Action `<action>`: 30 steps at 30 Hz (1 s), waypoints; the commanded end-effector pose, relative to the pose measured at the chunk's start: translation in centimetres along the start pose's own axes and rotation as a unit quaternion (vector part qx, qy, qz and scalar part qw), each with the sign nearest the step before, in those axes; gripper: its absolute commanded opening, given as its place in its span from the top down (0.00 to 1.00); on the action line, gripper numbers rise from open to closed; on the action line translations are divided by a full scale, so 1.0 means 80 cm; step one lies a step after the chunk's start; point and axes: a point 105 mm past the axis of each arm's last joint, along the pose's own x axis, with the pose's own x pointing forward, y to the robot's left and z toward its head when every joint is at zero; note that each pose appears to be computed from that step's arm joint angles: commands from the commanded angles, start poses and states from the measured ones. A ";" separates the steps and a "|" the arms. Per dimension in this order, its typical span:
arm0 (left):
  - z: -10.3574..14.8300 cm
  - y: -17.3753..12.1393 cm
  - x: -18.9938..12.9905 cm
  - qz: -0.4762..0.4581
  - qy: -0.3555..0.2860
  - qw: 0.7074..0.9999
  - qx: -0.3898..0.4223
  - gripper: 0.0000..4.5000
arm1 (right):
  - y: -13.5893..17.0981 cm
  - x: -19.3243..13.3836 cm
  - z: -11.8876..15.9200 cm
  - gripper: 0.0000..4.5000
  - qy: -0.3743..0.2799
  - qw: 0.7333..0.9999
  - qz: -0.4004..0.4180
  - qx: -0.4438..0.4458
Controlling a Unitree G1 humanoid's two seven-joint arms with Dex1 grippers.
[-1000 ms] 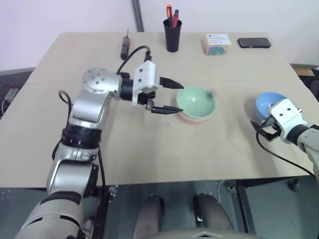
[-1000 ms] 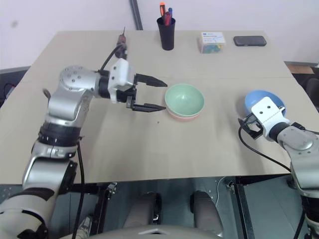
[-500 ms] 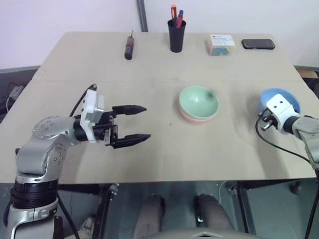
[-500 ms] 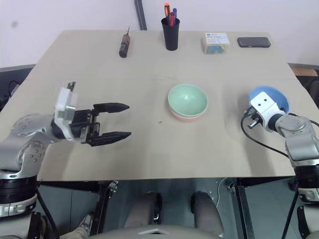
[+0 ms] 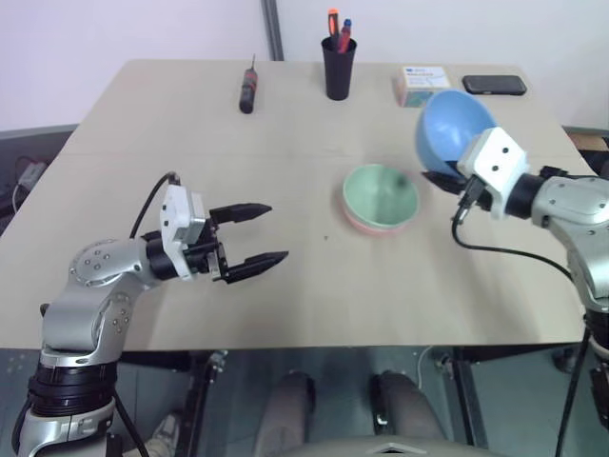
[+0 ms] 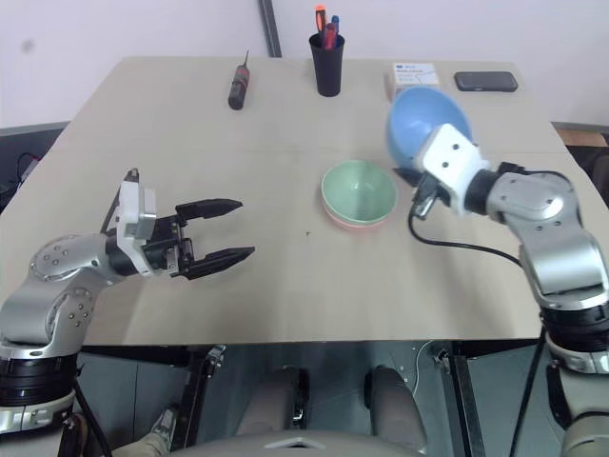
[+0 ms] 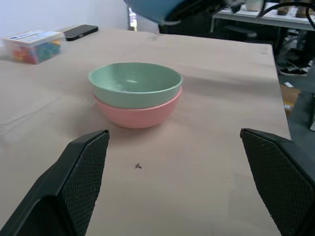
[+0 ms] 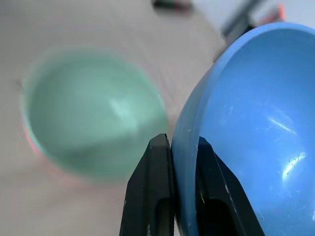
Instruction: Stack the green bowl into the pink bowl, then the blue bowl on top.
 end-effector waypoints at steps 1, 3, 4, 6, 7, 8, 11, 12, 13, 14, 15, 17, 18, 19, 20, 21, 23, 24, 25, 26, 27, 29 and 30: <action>0.023 -0.008 0.013 -0.013 -0.025 0.999 0.035 0.00 | 0.029 0.022 0.008 1.00 -0.012 0.999 0.041 -0.006; 0.028 -0.007 0.014 -0.006 -0.030 0.999 0.035 0.00 | 0.037 0.032 -0.003 1.00 0.001 0.999 0.048 0.008; 0.030 -0.008 0.014 -0.003 -0.032 0.999 0.034 0.00 | 0.039 0.035 -0.009 1.00 0.008 0.998 0.053 0.017; 0.031 -0.007 0.012 0.005 -0.031 0.999 0.035 0.00 | 0.043 0.040 -0.017 0.91 0.018 0.998 0.064 0.007; 0.031 -0.008 0.011 0.008 -0.031 0.999 0.034 0.00 | 0.042 0.042 -0.017 0.82 0.015 0.998 0.063 0.012; 0.029 -0.009 0.010 0.012 -0.030 0.999 0.033 0.00 | 0.041 0.046 -0.013 0.78 0.006 0.998 0.063 0.020; 0.026 -0.012 0.008 0.019 -0.027 0.999 0.031 0.00 | 0.037 0.051 -0.006 0.49 -0.007 0.997 0.061 0.036; 0.025 -0.013 0.008 0.019 -0.025 0.999 0.032 0.00 | 0.037 0.051 -0.007 0.39 -0.006 0.997 0.064 0.035; 0.025 -0.013 0.008 0.024 -0.026 0.999 0.032 0.00 | 0.037 0.050 -0.007 0.36 -0.007 0.997 0.066 0.037; 0.024 -0.013 0.008 0.031 -0.028 0.999 0.028 0.00 | 0.037 0.050 -0.006 0.21 -0.010 0.997 0.065 0.041; 0.022 -0.015 0.009 0.033 -0.028 0.999 0.023 0.00 | 0.034 0.048 -0.002 0.16 -0.019 0.997 0.059 0.046; 0.018 -0.018 0.010 0.041 -0.028 0.999 0.014 0.00 | 0.026 0.037 0.015 0.01 -0.063 0.994 0.045 0.073; 0.017 -0.019 0.009 0.046 -0.029 0.998 0.009 0.00 | 0.027 0.030 0.024 0.01 -0.081 0.992 0.050 0.083; 0.016 -0.020 0.009 0.050 -0.030 0.998 0.007 0.00 | 0.026 0.020 0.032 0.01 -0.100 0.990 0.052 0.088; 0.015 -0.020 0.008 0.055 -0.029 0.998 0.008 0.00 | 0.025 0.012 0.036 0.01 -0.112 0.988 0.051 0.089; 0.014 -0.021 0.007 0.060 -0.028 0.998 0.010 0.00 | 0.025 0.005 0.038 0.01 -0.119 0.988 0.048 0.091; 0.005 -0.018 0.007 0.088 -0.022 0.996 0.011 0.00 | 0.030 -0.023 0.032 0.01 -0.144 0.982 0.038 0.114; 0.001 -0.019 0.006 0.101 -0.022 0.995 0.007 0.00 | 0.033 -0.036 0.018 0.01 -0.130 0.983 0.032 0.124; -0.003 -0.021 0.004 0.111 -0.020 0.994 0.002 0.00 | 0.042 -0.052 0.002 0.01 -0.115 0.984 0.049 0.125; -0.006 -0.024 0.002 0.117 -0.018 0.993 -0.001 0.00 | 0.050 -0.064 -0.011 0.01 -0.094 0.986 0.063 0.124; -0.008 -0.026 -0.003 0.124 -0.017 0.992 -0.006 0.00 | 0.054 -0.078 -0.029 0.01 -0.059 0.987 0.068 0.133; -0.011 -0.028 -0.015 0.142 -0.006 0.990 -0.007 0.00 | 0.047 -0.109 -0.058 0.01 -0.017 0.989 0.042 0.141; -0.012 -0.028 -0.022 0.153 -0.001 0.988 -0.009 0.00 | 0.041 -0.125 -0.074 0.01 0.009 0.989 0.024 0.144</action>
